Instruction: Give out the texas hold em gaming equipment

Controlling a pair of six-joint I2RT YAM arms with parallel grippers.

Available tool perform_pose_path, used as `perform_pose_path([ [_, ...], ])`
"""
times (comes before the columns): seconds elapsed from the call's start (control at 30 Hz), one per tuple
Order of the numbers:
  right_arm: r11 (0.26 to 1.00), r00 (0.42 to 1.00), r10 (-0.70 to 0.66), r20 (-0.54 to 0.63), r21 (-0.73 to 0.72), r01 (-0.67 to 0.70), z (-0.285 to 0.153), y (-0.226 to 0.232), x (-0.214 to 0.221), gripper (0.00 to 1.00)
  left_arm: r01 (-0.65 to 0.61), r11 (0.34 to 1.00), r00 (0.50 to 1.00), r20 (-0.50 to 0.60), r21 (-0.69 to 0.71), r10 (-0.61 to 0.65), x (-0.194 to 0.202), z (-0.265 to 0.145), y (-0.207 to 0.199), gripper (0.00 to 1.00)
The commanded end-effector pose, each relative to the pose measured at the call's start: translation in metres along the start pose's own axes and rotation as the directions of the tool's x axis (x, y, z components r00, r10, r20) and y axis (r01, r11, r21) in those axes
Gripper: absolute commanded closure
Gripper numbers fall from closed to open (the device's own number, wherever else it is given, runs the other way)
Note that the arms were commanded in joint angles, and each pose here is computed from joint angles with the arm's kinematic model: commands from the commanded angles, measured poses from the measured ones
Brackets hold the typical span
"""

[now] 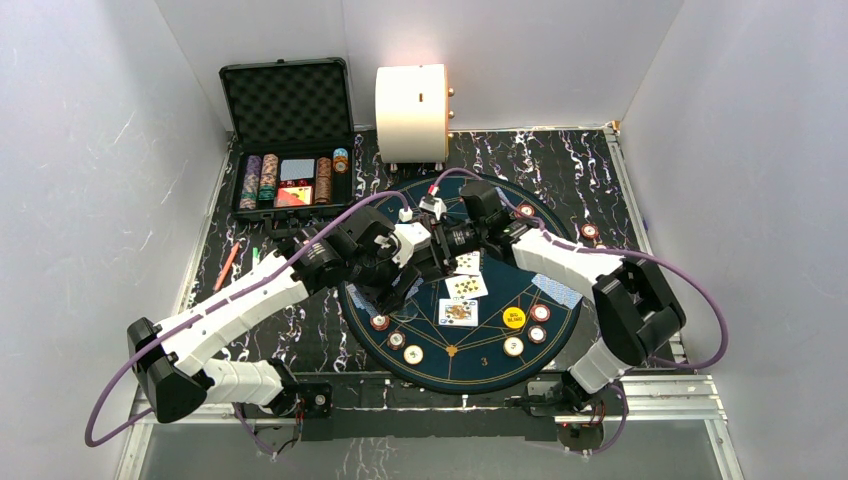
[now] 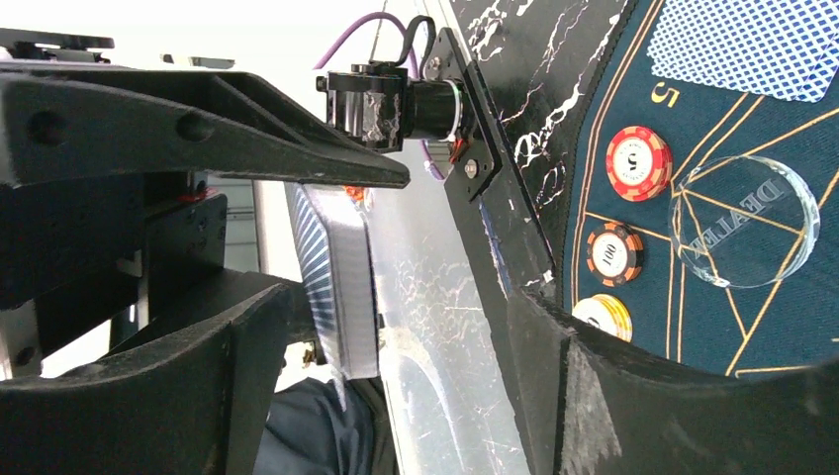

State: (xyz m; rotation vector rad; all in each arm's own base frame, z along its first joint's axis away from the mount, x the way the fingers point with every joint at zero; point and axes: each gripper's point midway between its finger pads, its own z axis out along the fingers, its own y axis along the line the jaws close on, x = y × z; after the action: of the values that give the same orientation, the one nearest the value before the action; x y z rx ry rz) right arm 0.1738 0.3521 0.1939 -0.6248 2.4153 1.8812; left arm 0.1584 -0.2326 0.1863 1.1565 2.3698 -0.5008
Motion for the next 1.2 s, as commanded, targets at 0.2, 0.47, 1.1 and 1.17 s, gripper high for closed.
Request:
perform_pose_path([
  [0.2, 0.994, 0.994, -0.078, 0.072, -0.067, 0.083, -0.036, 0.039, -0.013, 0.29, -0.011, 0.999, 0.999, 0.046, 0.032, 0.01, -0.01, -0.009, -0.008, 1.0],
  [0.47, 0.994, 0.998, -0.053, 0.036, -0.098, 0.056, -0.033, 0.036, -0.008, 0.59, -0.013, 0.999, 0.999, 0.047, 0.036, 0.011, -0.012, -0.008, -0.008, 1.0],
  [1.1, 0.992, 1.0, -0.019, 0.004, -0.122, 0.019, -0.019, 0.03, -0.002, 0.69, -0.014, 0.999, 0.999, 0.05, 0.038, 0.012, -0.013, -0.008, -0.009, 1.0],
  [1.17, 0.992, 1.0, -0.02, 0.002, -0.124, 0.02, -0.019, 0.031, -0.001, 0.75, -0.011, 0.999, 0.999, 0.048, 0.036, 0.01, -0.013, -0.008, -0.009, 1.0],
])
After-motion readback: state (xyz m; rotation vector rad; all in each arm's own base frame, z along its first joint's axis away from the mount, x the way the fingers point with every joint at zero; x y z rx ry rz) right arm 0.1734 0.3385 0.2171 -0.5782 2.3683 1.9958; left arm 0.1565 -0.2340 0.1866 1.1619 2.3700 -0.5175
